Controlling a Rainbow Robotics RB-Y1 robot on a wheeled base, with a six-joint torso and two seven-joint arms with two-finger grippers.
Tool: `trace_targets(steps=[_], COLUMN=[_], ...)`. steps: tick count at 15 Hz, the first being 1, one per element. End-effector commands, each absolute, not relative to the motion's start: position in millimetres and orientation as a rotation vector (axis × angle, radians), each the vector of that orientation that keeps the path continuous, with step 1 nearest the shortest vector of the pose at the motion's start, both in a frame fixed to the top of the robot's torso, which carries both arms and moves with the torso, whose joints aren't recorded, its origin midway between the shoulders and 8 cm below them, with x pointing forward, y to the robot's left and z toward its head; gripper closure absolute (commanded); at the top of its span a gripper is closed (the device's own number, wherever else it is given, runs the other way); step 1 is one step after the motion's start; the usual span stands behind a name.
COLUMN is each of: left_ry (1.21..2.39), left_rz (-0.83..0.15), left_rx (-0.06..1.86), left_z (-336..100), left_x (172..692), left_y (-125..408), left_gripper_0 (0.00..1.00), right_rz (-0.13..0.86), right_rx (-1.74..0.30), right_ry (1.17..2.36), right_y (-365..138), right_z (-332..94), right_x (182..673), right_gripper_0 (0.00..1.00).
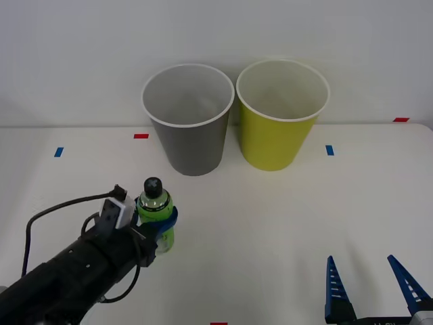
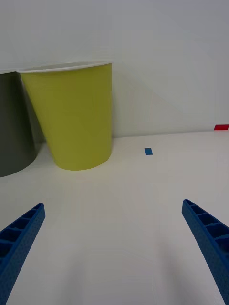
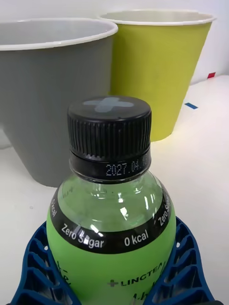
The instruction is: Put cans in the gray bin and PET bottles in the light green bin.
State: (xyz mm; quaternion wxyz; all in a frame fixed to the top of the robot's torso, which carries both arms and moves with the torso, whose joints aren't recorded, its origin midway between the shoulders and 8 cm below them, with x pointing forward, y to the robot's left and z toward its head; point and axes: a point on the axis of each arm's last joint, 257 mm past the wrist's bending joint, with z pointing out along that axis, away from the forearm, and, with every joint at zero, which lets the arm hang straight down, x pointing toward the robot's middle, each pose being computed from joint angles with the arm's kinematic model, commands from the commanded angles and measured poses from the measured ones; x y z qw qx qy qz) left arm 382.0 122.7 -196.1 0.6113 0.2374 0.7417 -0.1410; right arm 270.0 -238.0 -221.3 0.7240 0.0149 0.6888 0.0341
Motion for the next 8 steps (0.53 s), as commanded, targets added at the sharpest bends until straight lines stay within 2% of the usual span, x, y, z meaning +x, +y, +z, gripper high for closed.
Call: trace_targets(steps=[1, 5, 8], left_ry=[1.754, 1.782, 1.773], left_rz=[-0.271, -0.241, -0.269], left_rx=[0.558, 0.634, 0.626], left_z=[-149, -114, -88], left_x=[380, 374, 386], left_y=[123, 115, 118], left_gripper_0=[0.98, 0.98, 0.99], right_rz=[0.075, 0.075, 0.075], right_rx=[0.033, 0.033, 0.033], right_ry=[1.520, 1.520, 1.520], right_y=[-238, -238, -238], right_z=[-221, -221, -221], right_x=[270, 270, 270], right_gripper_0=[0.00, 0.00, 0.00])
